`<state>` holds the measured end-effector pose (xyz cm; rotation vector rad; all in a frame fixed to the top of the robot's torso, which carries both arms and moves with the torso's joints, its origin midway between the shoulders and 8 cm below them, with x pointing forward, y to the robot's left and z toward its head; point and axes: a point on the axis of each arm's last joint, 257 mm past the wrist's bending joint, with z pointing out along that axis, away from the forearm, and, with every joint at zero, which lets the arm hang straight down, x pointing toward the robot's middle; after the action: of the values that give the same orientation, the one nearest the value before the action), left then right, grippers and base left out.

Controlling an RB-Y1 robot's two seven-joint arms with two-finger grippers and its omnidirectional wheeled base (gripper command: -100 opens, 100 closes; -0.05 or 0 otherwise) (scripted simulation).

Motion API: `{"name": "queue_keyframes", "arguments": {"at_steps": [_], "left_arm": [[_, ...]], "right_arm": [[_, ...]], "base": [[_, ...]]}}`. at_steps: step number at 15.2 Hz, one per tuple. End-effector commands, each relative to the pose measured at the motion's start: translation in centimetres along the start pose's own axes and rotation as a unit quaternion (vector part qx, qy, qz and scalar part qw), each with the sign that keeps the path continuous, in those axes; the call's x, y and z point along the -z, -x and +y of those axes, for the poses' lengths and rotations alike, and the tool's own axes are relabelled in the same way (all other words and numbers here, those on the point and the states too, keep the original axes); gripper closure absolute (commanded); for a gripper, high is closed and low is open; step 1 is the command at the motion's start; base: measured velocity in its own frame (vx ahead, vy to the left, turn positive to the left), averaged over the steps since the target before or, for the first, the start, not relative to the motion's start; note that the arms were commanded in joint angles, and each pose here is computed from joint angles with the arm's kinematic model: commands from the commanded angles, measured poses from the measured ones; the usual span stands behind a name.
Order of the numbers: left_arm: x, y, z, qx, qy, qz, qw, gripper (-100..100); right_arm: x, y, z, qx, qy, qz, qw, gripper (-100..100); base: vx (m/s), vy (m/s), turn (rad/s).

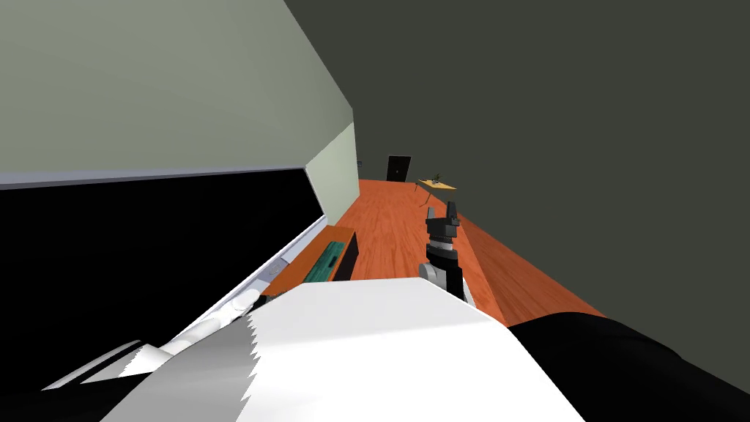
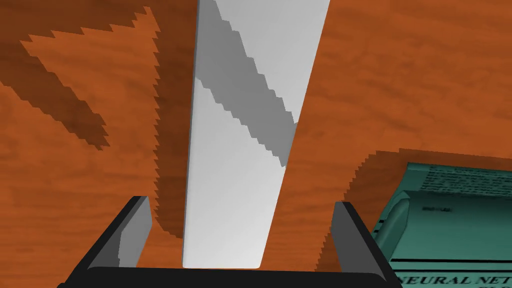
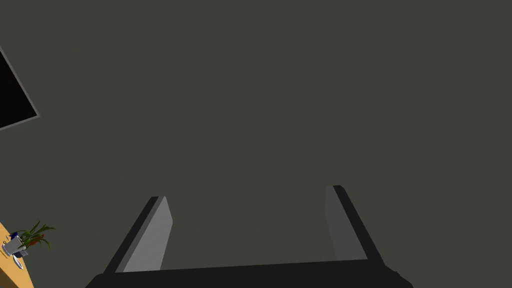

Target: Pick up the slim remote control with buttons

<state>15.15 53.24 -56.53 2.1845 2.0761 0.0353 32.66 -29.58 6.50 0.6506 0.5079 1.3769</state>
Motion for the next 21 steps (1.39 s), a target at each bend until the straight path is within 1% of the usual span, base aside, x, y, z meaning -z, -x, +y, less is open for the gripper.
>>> {"name": "queue_keyframes", "arguments": {"at_steps": [1,3,6,7,8,9,14,16,17,18,19,21], "left_arm": [[0.1,-0.5,-0.5,-0.004,-0.007,0.004,1.0,-100],[0.4,-1.8,-2.2,-0.022,-0.033,0.017,0.9991,-100],[0.5,-2.2,-2.9,-0.028,-0.042,0.022,0.9985,-100],[0.6,-2.6,-3.5,-0.033,-0.051,0.025,0.9978,-100],[0.5,-2.2,-2.8,-0.028,-0.043,0.022,0.9984,-100],[-0.1,-1.9,-3.9,-0.034,-0.043,0.023,0.9983,-100],[-0.6,-1.6,-4.9,-0.037,-0.042,0.023,0.9982,-100],[-1.0,-1.3,-5.6,-0.04,-0.041,0.023,0.9981,-100],[-1.4,-1.1,-6.3,-0.042,-0.041,0.024,0.998,-100],[-1.0,-1.3,-5.6,-0.039,-0.041,0.023,0.9981,-100],[-1.1,-1.3,-5.7,-0.04,-0.041,0.023,0.9981,100],[-1.1,-1.3,-5.5,-0.041,-0.04,0.023,0.9981,100]], "right_arm": [[0.0,0.0,0.0,0.0,0.0,0.0,1.0,0],[0.0,0.0,0.0,0.0,0.0,0.0,1.0,0],[0.0,0.0,0.0,0.0,0.0,0.0,1.0,0],[0.0,0.0,0.0,0.0,0.0,0.0,1.0,0],[0.0,0.0,0.0,0.0,0.0,0.0,1.0,0],[0.0,0.0,0.0,0.0,0.0,0.0,1.0,0],[0.0,0.0,0.0,0.0,0.0,0.0,1.0,0],[0.0,0.0,0.0,0.0,0.0,0.0,1.0,0],[0.0,0.0,0.0,0.0,0.0,0.0,1.0,0],[0.0,0.0,0.0,0.0,0.0,0.0,1.0,0],[0.0,0.0,0.0,0.0,0.0,0.0,1.0,0],[0.0,0.0,0.0,0.0,0.0,0.0,1.0,0]], "base": [[-0.003,0.032,-0.042],[-0.002,0.026,-0.187],[-0.003,0.033,-0.13],[-0.002,0.027,-0.103],[-0.001,0.019,-0.052],[0.036,0.024,0.043],[0.055,-0.001,0.039],[0.015,-0.009,0.029],[0.048,-0.021,0.054],[0.038,-0.017,0.03],[0.012,-0.006,0.003],[0.005,-0.002,-0.009]]}}
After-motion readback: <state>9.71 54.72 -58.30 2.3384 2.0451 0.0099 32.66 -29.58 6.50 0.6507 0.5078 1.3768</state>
